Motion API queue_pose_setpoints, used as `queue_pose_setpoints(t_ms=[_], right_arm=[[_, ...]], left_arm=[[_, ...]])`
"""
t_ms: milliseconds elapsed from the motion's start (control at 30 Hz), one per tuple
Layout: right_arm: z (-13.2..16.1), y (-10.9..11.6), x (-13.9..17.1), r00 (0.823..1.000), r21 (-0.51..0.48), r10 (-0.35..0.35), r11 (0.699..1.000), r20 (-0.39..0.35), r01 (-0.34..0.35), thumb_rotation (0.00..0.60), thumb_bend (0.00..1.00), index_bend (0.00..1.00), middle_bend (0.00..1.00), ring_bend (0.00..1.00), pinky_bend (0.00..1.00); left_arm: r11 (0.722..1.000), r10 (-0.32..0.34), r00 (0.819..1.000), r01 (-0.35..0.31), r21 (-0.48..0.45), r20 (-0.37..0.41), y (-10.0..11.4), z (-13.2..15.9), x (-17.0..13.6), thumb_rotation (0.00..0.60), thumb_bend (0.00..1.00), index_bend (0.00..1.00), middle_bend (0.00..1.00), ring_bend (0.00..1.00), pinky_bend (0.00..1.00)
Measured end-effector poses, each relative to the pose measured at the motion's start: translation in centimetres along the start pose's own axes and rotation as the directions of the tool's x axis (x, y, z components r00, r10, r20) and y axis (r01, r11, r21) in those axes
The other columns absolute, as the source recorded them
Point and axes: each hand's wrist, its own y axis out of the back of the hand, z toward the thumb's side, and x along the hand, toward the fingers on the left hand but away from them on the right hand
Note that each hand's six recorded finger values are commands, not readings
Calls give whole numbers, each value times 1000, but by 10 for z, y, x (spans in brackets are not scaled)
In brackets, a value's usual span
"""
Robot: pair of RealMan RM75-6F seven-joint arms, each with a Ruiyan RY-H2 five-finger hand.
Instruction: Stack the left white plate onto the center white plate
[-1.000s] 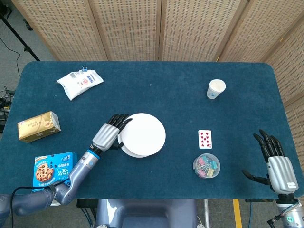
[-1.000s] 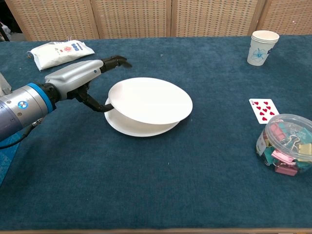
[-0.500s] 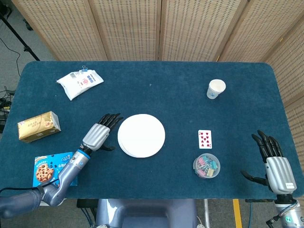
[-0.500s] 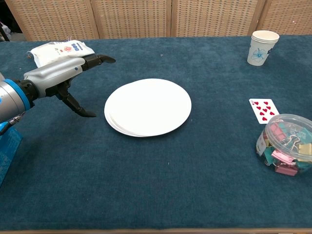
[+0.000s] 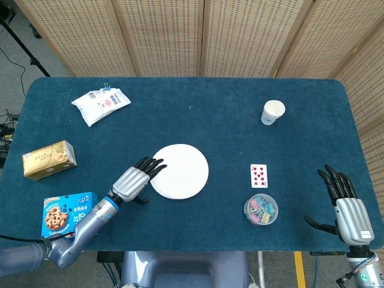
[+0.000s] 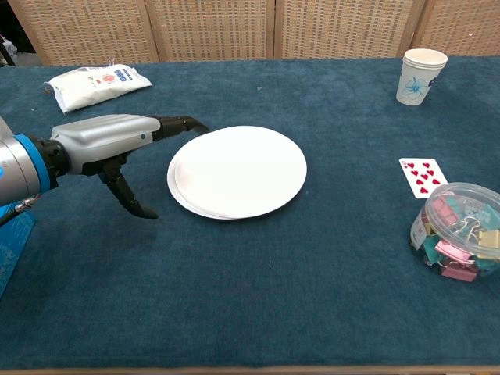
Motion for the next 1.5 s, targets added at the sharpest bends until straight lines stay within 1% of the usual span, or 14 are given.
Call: queue_pose_setpoints(t_ms=[200, 467, 733, 900, 1167, 1333, 1500], right_arm=[[1, 0, 0, 1000, -1, 1, 1000, -3, -1, 600, 0, 0, 0, 0, 0], [0, -1, 0, 1000, -1, 3, 1000, 1, -3, 600, 0, 0, 0, 0, 0], [-1, 0, 0, 1000, -3, 0, 1000, 2, 0, 600, 0, 0, 0, 0, 0], [0, 0, 0, 1000, -3, -1, 1000, -1, 1, 600, 0, 0, 0, 0, 0], [0, 1, 1, 1000, -4, -4, 1000, -1, 4, 600, 0, 0, 0, 0, 0], [1, 1, 1, 1000, -2, -5, 1000, -3, 5, 600, 0, 0, 0, 0, 0], [0, 2, 1, 1000, -1, -7, 1000, -2, 7, 600, 0, 0, 0, 0, 0]], left_arm=[[997, -63, 998, 64, 39, -6, -3, 10, 10, 600, 0, 0, 0, 0, 0], [993, -108, 994, 108, 38, -10, -4, 20, 24, 600, 0, 0, 0, 0, 0], [983, -168, 985, 170, 64, -44, -10, 22, 32, 600, 0, 0, 0, 0, 0], [975, -204, 977, 209, 77, -59, -18, 23, 34, 600, 0, 0, 0, 0, 0], [967, -234, 968, 241, 79, -93, -23, 18, 31, 600, 0, 0, 0, 0, 0], [961, -256, 959, 266, 78, -122, -25, 12, 28, 600, 0, 0, 0, 0, 0], [957, -265, 952, 279, 78, -150, -23, 4, 24, 600, 0, 0, 0, 0, 0]])
